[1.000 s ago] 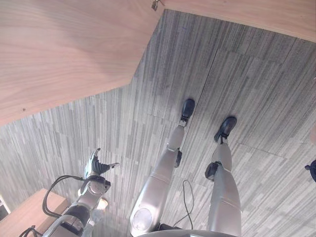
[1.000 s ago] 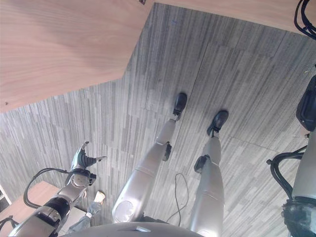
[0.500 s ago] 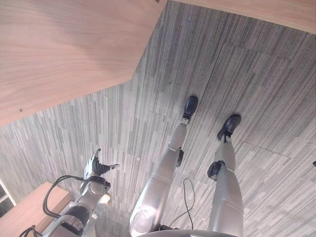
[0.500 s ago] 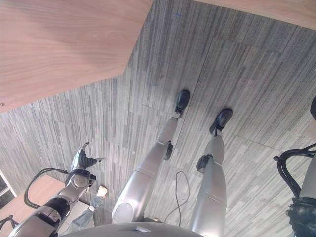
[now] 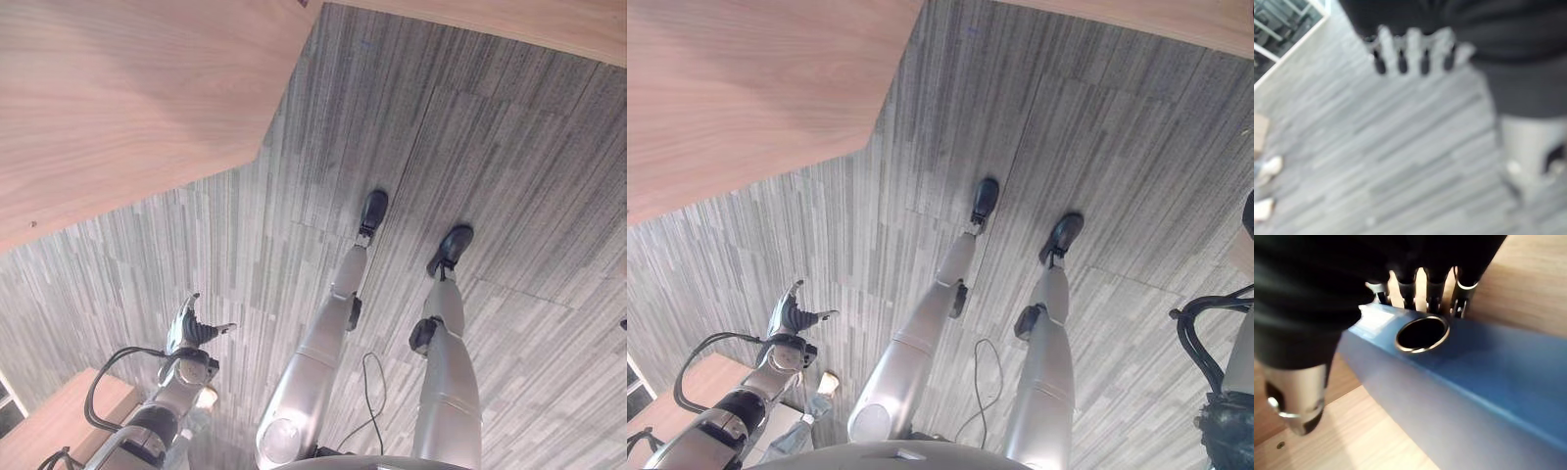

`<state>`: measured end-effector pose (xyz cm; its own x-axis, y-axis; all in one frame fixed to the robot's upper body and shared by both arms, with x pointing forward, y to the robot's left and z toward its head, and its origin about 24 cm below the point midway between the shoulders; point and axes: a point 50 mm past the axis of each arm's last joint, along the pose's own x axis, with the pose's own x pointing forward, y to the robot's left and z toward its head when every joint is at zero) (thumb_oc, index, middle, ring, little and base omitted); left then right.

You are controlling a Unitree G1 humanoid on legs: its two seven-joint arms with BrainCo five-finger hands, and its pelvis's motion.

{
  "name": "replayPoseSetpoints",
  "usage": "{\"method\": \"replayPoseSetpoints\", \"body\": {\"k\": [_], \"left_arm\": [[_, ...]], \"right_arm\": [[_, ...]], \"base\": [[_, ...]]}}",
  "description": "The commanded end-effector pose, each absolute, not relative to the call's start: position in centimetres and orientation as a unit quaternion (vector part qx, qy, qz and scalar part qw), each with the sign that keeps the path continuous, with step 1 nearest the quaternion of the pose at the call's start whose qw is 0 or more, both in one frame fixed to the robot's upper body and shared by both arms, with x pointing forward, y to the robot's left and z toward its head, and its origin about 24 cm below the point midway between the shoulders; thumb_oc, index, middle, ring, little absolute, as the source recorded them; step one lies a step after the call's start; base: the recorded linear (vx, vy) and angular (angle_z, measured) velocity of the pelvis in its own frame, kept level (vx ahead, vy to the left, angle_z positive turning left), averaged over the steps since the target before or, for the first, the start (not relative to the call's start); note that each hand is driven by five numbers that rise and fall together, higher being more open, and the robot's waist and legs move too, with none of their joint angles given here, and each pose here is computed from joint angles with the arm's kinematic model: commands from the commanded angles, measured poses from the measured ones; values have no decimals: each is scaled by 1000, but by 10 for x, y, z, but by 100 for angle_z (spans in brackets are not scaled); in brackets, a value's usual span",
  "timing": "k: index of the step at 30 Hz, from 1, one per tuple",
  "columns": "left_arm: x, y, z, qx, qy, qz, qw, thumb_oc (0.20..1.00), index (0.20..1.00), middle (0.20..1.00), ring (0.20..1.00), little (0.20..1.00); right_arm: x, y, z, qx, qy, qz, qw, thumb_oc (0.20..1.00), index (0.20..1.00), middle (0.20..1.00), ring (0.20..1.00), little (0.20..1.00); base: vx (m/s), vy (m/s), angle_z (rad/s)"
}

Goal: Put the empty folder in the office cabinet

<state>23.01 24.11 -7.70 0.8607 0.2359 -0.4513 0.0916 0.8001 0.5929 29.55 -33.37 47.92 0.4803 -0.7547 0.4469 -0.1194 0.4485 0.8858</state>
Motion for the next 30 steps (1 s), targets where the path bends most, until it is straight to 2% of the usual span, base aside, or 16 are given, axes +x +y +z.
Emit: {"method": "replayPoseSetpoints", "body": {"k": [1,11,14,15,17,20,29,30], "left_arm": [[169,271,-109,332,368,63,866,1000,1000,1000,1000,1000],[172,273,-108,334,368,65,865,1000,1000,1000,1000,1000],[179,273,-106,341,366,61,864,1000,1000,1000,1000,1000],[186,277,-103,360,364,59,857,1000,1000,1000,1000,1000],[190,273,-102,361,360,57,859,1000,1000,1000,1000,1000],[208,269,-97,371,351,53,858,1000,1000,1000,1000,1000],[217,262,-95,367,343,55,863,1000,1000,1000,1000,1000],[216,262,-95,366,344,56,863,1000,1000,1000,1000,1000]], "right_arm": [[322,-340,434,389,-417,-287,770,1000,1000,1000,1000,1000],[328,-338,429,369,-391,-300,788,1000,1000,1000,1000,1000],[333,-344,417,337,-331,-342,812,1000,1000,1000,1000,1000],[339,-343,410,305,-279,-367,833,1000,1000,1000,1000,1000],[338,-342,414,284,-266,-376,841,1000,1000,1000,1000,1000],[342,-343,399,190,-181,-421,868,1000,1000,1000,1000,1000],[338,-348,395,119,-137,-452,874,1000,1000,1000,1000,1000],[337,-349,397,114,-139,-451,874,366,366,366,366,366]], "base": [[0,0,0],[0,0,0],[0,0,0],[0,0,0],[27,-12,0],[-24,7,-1],[18,-8,0],[0,0,0]]}}
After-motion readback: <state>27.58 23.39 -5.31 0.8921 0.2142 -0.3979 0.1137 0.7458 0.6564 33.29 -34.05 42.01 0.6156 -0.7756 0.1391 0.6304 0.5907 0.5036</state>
